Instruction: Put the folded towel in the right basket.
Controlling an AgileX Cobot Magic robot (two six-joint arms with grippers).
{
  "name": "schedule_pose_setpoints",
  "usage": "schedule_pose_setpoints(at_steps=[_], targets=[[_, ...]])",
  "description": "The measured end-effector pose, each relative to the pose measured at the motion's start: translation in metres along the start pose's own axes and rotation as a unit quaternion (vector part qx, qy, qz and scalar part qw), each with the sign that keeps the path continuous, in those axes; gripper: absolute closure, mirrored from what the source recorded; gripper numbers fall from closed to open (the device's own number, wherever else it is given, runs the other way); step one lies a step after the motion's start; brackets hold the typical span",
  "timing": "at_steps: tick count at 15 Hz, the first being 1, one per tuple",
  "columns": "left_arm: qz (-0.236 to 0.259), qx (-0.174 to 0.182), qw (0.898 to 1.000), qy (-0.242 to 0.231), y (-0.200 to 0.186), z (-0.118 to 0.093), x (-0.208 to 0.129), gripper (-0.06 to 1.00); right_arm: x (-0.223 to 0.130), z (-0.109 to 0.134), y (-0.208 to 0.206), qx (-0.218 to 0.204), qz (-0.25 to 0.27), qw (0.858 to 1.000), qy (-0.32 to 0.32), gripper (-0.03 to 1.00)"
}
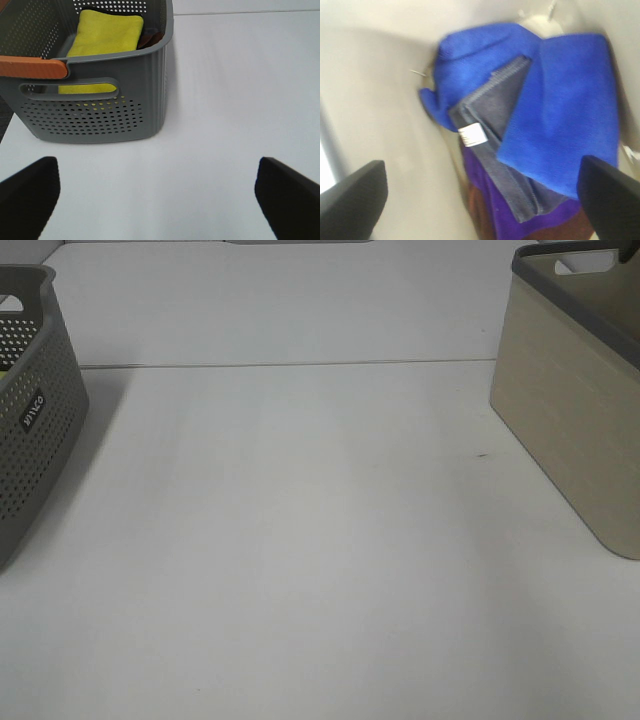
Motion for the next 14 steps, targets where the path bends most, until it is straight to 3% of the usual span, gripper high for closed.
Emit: schedule_pose_setpoints(at_steps=[4,7,10,14], targets=[[0.000,0.000,1.000,0.000,0.000,0.000,0.000,-0.04,-0.008,0.047,-0.047,-0.007,-0.048,0.996,-0.068,-0.01],[0.000,0.000,1.000,0.000,0.000,0.000,0.000,-0.04,-0.018,0.077,-0.083,0.012,-0.080,0.992,-0.097,0.00],[0.000,0.000,1.000,0.000,0.000,0.000,0.000,-0.04,-0.029,0.076,-0.119,0.018,-0.102,0.990,-0.099,0.00],[0.000,0.000,1.000,0.000,0.000,0.000,0.000,-0.04,-0.106,0.049,-0.162,0.004,-0.081,0.992,-0.100,0.00]])
Point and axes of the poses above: a point on each arm's last joint axis where the gripper is mounted, y pointing out along that axis toward the gripper, z along the wrist's bending axis when the last joint is at zero, x = y × z, the point moved 5 cm from there along y, pointing out along that axis toward the gripper, and after that the axes turned 6 degrees about y, right-handed, at the moved point
